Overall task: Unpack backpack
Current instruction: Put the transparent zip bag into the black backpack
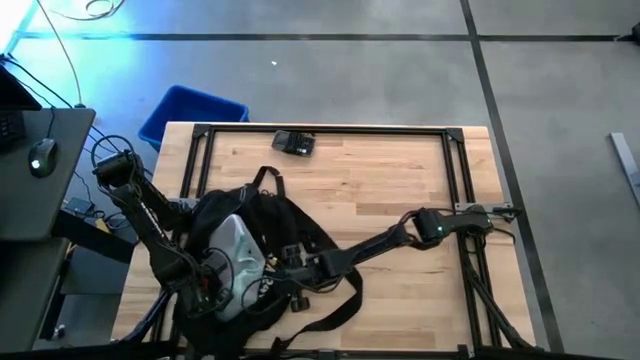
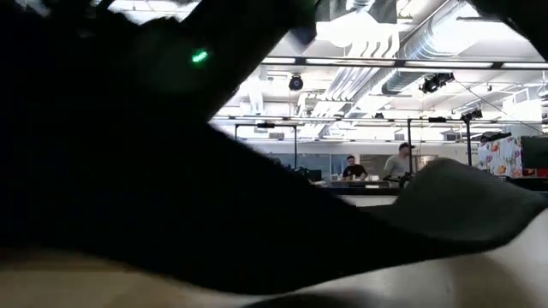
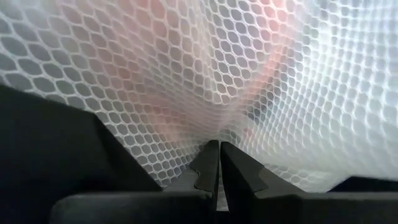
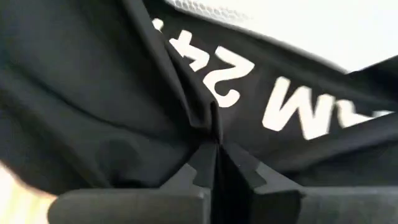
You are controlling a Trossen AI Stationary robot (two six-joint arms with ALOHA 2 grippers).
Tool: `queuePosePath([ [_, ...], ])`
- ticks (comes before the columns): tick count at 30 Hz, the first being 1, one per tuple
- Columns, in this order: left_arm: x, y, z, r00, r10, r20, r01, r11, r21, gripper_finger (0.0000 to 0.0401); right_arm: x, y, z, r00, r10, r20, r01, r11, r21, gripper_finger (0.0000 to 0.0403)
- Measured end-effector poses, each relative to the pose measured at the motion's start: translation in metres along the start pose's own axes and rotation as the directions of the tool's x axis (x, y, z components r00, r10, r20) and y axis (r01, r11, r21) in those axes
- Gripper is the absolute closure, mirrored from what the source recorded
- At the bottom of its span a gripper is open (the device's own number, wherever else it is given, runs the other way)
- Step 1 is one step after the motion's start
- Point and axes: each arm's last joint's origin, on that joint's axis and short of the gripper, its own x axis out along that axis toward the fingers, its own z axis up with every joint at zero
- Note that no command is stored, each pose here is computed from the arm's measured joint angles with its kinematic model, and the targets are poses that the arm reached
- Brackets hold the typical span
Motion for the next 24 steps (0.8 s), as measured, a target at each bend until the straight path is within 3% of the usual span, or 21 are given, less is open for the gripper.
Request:
queuePosePath([
  [6, 0.0, -0.007, 0.0, 0.992, -0.1, 0.074, 0.095, 0.993, 0.068, 0.0401, -0.088, -0.032, 0.036, 0.997, -0.048, 0.061, 0.048, 0.999, -0.002, 0.0403],
  [10, -0.001, -0.016, 0.005, 0.964, -0.208, 0.168, 0.186, 0.973, 0.137, 0.0401, -0.105, -0.041, 0.03, 0.996, -0.081, -0.028, 0.081, 0.997, 0.018, 0.0403],
  [13, 0.003, -0.025, 0.011, 0.941, -0.255, 0.223, 0.22, 0.96, 0.172, 0.0401, -0.127, -0.043, 0.034, 0.994, -0.106, -0.024, 0.107, 0.993, 0.043, 0.0403],
  [19, 0.027, -0.038, 0.026, 0.935, -0.223, 0.277, 0.161, 0.96, 0.228, 0.0401, -0.162, -0.036, 0.042, 0.965, -0.261, 0.028, 0.26, 0.964, 0.058, 0.0403],
  [24, 0.055, -0.048, 0.038, 0.931, -0.18, 0.317, 0.113, 0.97, 0.217, 0.0401, -0.195, -0.036, 0.051, 0.952, -0.285, 0.109, 0.265, 0.95, 0.163, 0.0403],
])
